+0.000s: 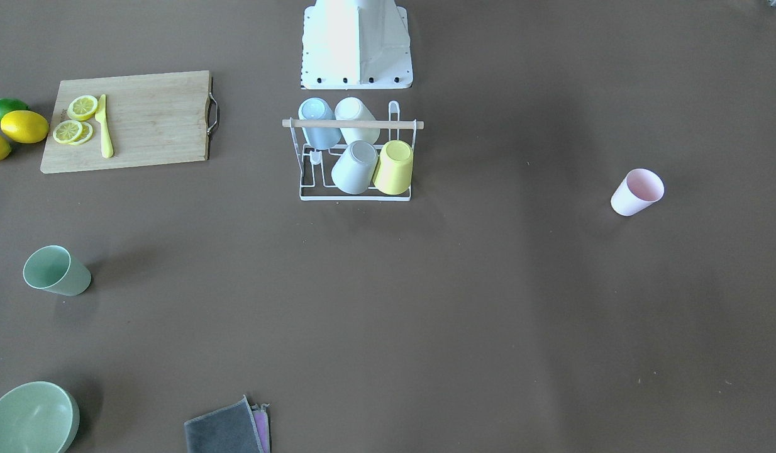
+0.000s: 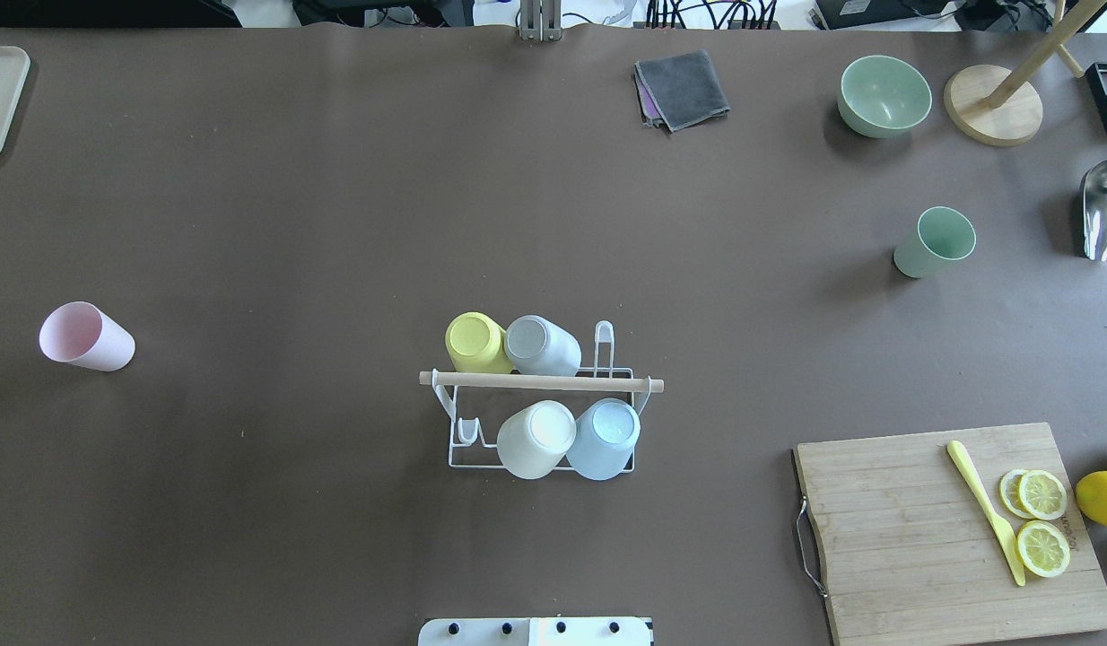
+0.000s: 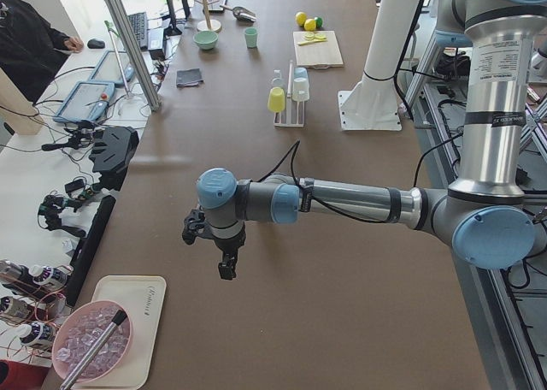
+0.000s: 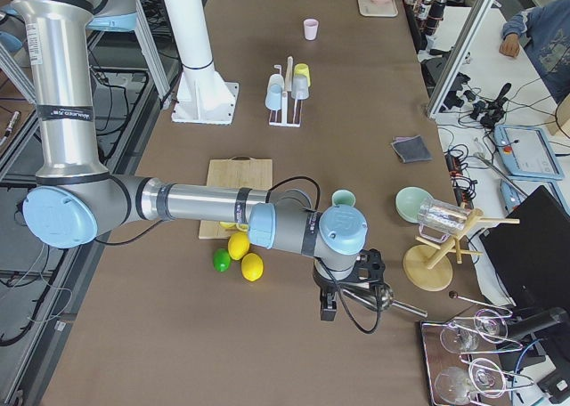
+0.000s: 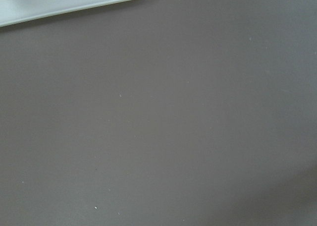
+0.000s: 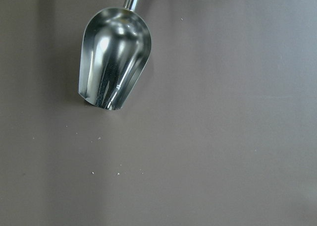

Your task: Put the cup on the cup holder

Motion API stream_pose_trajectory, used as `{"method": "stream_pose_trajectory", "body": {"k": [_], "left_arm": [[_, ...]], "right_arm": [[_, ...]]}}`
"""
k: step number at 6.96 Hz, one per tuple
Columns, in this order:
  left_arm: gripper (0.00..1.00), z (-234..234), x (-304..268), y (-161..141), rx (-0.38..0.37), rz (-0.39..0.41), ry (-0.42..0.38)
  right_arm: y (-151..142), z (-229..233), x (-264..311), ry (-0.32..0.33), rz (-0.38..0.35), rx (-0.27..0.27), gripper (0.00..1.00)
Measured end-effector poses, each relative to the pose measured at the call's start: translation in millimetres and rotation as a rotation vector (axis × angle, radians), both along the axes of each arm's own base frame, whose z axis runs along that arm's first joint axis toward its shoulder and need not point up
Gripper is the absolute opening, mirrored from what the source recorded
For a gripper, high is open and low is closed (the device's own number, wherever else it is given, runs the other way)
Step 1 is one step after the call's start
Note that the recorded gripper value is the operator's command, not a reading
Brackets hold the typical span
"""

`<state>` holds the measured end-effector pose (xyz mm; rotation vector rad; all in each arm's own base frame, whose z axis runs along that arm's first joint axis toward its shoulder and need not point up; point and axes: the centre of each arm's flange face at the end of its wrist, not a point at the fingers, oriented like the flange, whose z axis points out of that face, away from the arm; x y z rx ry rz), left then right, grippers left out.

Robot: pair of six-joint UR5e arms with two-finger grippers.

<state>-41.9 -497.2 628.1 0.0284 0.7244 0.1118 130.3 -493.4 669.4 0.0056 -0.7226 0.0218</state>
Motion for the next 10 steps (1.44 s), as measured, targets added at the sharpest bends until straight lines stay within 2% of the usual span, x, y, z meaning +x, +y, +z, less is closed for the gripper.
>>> {"method": "stream_pose_trajectory", "body": {"k": [3,4,5,6,8,10], "left_arm": [[0.99,17.9,-9.3,13.6,-0.024,-0.019,0.003],[0.99,20.4,-10.7,16.3,-0.016,-0.022,0.004],[0.99,21.0,-11.2,17.2,-0.012,-0.023,0.004],[0.99,20.5,-11.4,17.2,-0.009,-0.024,0.003],[0.99,18.9,-11.8,16.7,-0.006,-0.026,0.0],[0.99,17.8,-11.9,16.1,-0.004,-0.026,-0.001]], "right_arm": [[6.0,3.5,-1.3,-0.011,0.002,-0.002,1.0],[6.2,1.3,-1.5,0.018,-0.005,0.007,1.0],[5.6,2.2,-2.9,0.066,-0.032,0.036,1.0],[2.8,6.2,-9.1,0.087,-0.077,0.072,1.0],[-29.6,-14.1,-35.7,0.087,-0.158,0.033,1.0],[-72.4,-63.2,-62.7,0.09,-0.215,0.002,1.0]]}}
